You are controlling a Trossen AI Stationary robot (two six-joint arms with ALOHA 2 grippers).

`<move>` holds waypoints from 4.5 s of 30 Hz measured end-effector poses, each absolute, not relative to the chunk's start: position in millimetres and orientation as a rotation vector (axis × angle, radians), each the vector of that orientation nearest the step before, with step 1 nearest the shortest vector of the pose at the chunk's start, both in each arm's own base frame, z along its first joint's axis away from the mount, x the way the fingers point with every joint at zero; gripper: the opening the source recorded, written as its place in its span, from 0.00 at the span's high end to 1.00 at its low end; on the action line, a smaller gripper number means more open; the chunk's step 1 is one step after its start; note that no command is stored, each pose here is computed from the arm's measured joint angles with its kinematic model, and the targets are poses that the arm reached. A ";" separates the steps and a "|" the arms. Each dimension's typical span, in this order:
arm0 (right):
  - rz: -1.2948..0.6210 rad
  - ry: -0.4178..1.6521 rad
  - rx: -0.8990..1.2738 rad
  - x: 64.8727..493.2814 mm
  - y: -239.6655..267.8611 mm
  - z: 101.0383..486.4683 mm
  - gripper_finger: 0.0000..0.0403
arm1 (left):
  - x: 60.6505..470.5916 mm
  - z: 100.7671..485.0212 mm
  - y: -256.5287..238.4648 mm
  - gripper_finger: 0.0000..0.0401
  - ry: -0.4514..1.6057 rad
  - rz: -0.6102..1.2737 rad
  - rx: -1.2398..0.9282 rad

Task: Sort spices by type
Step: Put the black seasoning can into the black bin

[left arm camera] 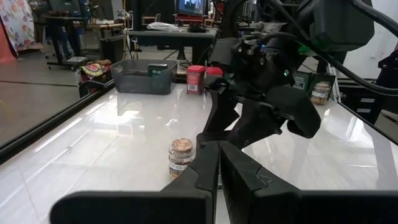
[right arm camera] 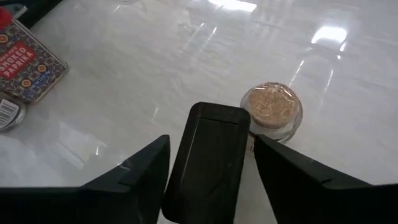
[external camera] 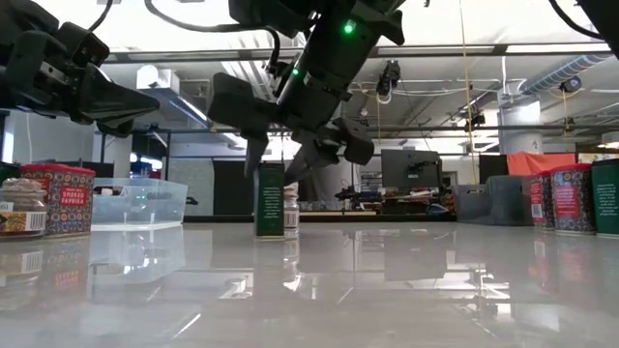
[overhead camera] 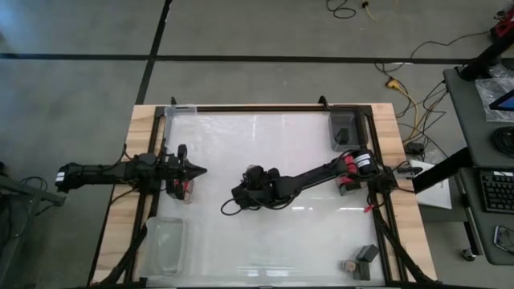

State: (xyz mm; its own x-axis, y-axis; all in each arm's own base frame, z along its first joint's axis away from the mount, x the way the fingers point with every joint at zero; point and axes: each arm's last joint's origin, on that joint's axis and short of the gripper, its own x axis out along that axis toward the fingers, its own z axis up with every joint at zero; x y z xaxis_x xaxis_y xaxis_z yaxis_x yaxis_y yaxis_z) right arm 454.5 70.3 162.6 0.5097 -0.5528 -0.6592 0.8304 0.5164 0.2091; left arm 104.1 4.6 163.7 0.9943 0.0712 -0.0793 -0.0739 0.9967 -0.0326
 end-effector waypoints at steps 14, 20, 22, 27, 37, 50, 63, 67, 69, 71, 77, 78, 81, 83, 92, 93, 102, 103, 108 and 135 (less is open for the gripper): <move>-0.882 0.599 0.541 453.6 67.4 161.2 0.66 | 104.1 163.8 4.6 1.00 0.078 0.073 -0.035; -0.876 0.605 0.539 452.3 67.3 164.9 0.67 | 104.1 163.8 4.6 1.00 0.078 0.073 -0.035; -0.852 0.625 0.536 450.4 67.5 170.7 0.65 | 104.1 163.7 4.6 1.00 0.078 0.073 -0.035; -0.814 0.670 0.551 437.3 66.5 200.4 0.66 | 104.1 163.9 4.7 1.00 0.078 0.073 -0.036; -1.076 0.713 0.457 364.4 52.0 264.0 0.66 | 104.2 163.6 4.7 1.00 0.079 0.073 -0.035; -1.465 0.516 0.409 249.2 13.6 262.8 0.67 | 104.6 163.1 4.6 1.00 0.086 0.073 -0.035; -1.688 0.390 0.456 146.4 -44.9 258.2 0.67 | 104.6 163.1 4.7 1.00 0.086 0.073 -0.035; -1.688 0.399 0.449 135.6 -51.6 254.7 0.66 | 104.6 163.1 4.7 1.00 0.086 0.073 -0.035; -1.707 0.417 0.437 129.4 -55.2 252.9 0.66 | 104.6 163.1 4.7 1.00 0.086 0.073 -0.035; -1.724 0.412 0.452 124.4 -57.8 252.0 0.66 | 104.6 163.1 4.7 1.00 0.086 0.073 -0.035; -1.646 0.486 0.471 129.0 -66.2 251.0 0.66 | 104.6 163.1 4.7 1.00 0.086 0.073 -0.035; -1.633 0.488 0.473 130.7 -68.7 251.5 0.66 | 104.6 163.0 4.7 1.00 0.086 0.073 -0.035; -1.594 0.518 0.483 134.1 -76.5 252.7 0.66 | 104.6 163.0 4.7 1.00 0.086 0.073 -0.035; -1.574 0.548 0.493 134.4 -81.4 252.8 0.66 | 104.6 163.1 4.7 1.00 0.086 0.073 -0.035; -1.569 0.597 0.512 128.7 -102.1 253.7 0.66 | 104.6 163.1 4.7 1.00 0.086 0.073 -0.035; -1.559 0.586 0.513 129.8 -103.8 253.2 0.66 | 104.6 163.1 4.7 1.00 0.086 0.073 -0.036; -1.562 0.555 0.523 129.5 -107.6 232.0 0.66 | 104.6 163.1 4.7 1.00 0.086 0.073 -0.035; -1.568 0.555 0.517 128.6 -107.2 230.4 0.66 | 104.6 163.1 4.7 1.00 0.086 0.073 -0.035; -1.578 0.543 0.510 123.5 -104.4 228.4 0.66 | 104.6 163.1 4.7 1.00 0.086 0.073 -0.035; -1.585 0.495 0.625 111.9 -95.7 196.5 0.66 | 104.6 163.0 4.7 1.00 0.086 0.073 -0.035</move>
